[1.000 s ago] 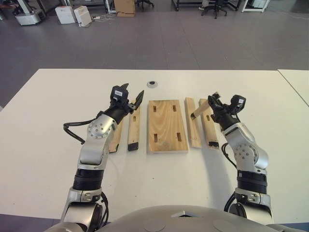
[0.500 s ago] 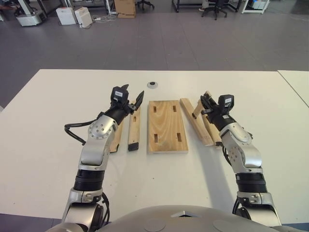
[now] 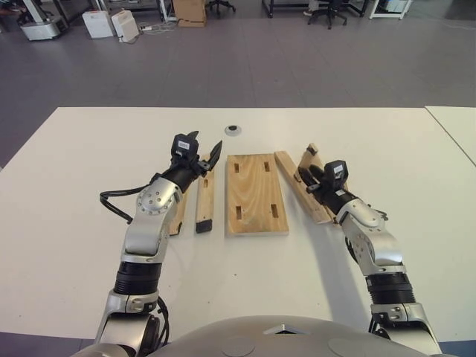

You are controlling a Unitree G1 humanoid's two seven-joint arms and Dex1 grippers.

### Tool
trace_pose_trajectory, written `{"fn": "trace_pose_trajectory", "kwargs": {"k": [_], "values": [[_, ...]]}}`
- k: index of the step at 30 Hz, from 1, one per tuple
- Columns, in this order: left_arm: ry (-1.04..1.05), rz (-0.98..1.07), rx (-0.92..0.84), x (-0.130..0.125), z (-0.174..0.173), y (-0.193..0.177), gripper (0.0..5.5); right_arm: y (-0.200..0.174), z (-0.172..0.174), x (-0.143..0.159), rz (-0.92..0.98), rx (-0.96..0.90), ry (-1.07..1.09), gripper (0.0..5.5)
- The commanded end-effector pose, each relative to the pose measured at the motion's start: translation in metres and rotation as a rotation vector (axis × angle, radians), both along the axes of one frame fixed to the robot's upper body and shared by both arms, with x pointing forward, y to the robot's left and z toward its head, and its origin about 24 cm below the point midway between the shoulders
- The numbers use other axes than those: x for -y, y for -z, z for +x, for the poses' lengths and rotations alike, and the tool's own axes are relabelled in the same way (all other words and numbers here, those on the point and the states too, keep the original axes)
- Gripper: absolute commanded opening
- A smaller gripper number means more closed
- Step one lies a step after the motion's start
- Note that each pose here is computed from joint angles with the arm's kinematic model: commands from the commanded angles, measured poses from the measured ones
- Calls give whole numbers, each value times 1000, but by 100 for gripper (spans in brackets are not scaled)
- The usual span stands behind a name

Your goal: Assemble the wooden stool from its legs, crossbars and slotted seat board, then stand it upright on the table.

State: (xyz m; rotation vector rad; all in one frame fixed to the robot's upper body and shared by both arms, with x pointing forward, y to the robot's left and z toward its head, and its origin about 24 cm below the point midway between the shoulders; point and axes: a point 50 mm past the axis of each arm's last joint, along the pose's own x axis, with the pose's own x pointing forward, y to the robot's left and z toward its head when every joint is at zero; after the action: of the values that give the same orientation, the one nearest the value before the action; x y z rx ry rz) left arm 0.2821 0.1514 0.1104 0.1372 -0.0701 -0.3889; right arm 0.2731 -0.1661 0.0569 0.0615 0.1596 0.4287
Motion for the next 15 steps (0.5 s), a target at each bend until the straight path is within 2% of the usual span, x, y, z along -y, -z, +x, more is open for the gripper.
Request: {"fn": "trace_pose_trajectory", "kwargs": {"k": [1,5,9,15], "values": [[-8,4,-1,-1,2,-1,340,-4,2,-1,-72,-93,-43,214],[-7,4,0,1,3,-1,340,2,0,-3,-151,-225,-43,305],[-2,3,-11,4,2,2,340,17,-3,1,-256,-333,-8,308],[1,0,-21,8,1,5,340,20,-3,3,-300,-367,9,308]]}}
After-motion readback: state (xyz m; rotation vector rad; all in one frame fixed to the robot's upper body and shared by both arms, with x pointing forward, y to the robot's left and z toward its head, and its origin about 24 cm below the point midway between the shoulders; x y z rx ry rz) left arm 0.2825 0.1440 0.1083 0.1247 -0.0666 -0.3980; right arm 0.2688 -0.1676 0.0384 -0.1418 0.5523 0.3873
